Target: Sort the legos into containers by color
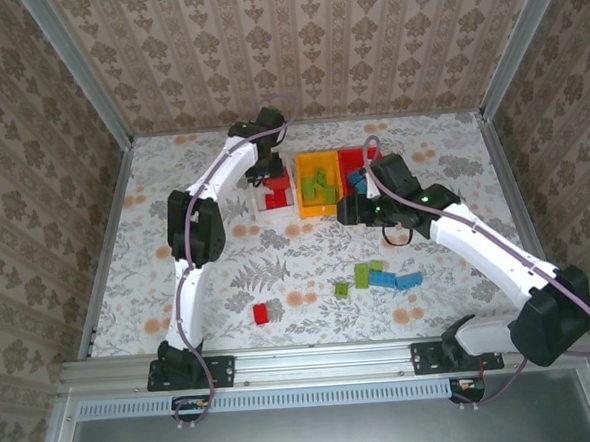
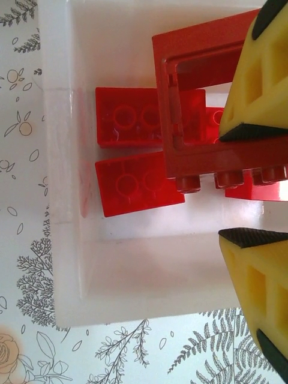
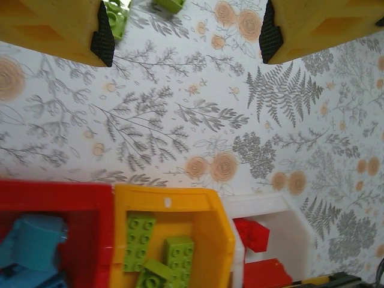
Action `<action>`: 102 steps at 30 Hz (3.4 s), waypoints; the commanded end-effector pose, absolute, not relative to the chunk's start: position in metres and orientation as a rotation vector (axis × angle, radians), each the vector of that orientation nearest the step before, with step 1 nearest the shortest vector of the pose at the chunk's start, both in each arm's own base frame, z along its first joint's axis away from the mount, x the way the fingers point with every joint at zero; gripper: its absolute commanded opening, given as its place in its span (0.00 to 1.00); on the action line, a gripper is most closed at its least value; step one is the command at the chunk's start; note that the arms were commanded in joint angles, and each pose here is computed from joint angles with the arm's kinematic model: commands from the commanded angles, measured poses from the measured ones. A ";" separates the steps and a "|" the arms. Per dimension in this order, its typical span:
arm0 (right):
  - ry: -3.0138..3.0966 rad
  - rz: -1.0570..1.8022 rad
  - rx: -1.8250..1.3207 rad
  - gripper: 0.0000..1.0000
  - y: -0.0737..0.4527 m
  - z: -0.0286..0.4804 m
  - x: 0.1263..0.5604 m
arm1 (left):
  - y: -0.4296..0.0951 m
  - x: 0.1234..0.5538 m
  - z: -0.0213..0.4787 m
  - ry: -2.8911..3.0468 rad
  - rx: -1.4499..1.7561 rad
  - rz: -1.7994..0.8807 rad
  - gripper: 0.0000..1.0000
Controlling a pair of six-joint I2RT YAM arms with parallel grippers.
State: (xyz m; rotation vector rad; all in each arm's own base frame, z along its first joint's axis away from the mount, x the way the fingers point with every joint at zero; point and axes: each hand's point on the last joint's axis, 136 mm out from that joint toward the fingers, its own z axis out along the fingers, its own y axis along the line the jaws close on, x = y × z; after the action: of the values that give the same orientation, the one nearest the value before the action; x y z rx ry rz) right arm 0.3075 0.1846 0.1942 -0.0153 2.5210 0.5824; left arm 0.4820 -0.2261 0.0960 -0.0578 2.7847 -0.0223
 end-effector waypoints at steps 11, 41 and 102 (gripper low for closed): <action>2.595 0.543 0.113 0.69 0.166 0.187 0.293 | -0.230 0.474 0.146 2.706 -0.061 -0.121 0.52; 2.725 0.303 1.484 0.71 0.057 0.086 0.178 | -0.357 0.205 0.224 2.298 1.027 -0.882 0.64; 2.762 0.319 1.063 0.14 0.068 0.050 0.286 | -0.379 0.231 0.207 2.344 0.889 -0.868 0.63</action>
State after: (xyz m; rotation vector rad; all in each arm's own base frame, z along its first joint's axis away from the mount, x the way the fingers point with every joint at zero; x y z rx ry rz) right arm 0.2783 0.0662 0.0431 1.0953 2.7672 0.3010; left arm 0.2255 -0.3784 0.2047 0.9265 2.3420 -0.8593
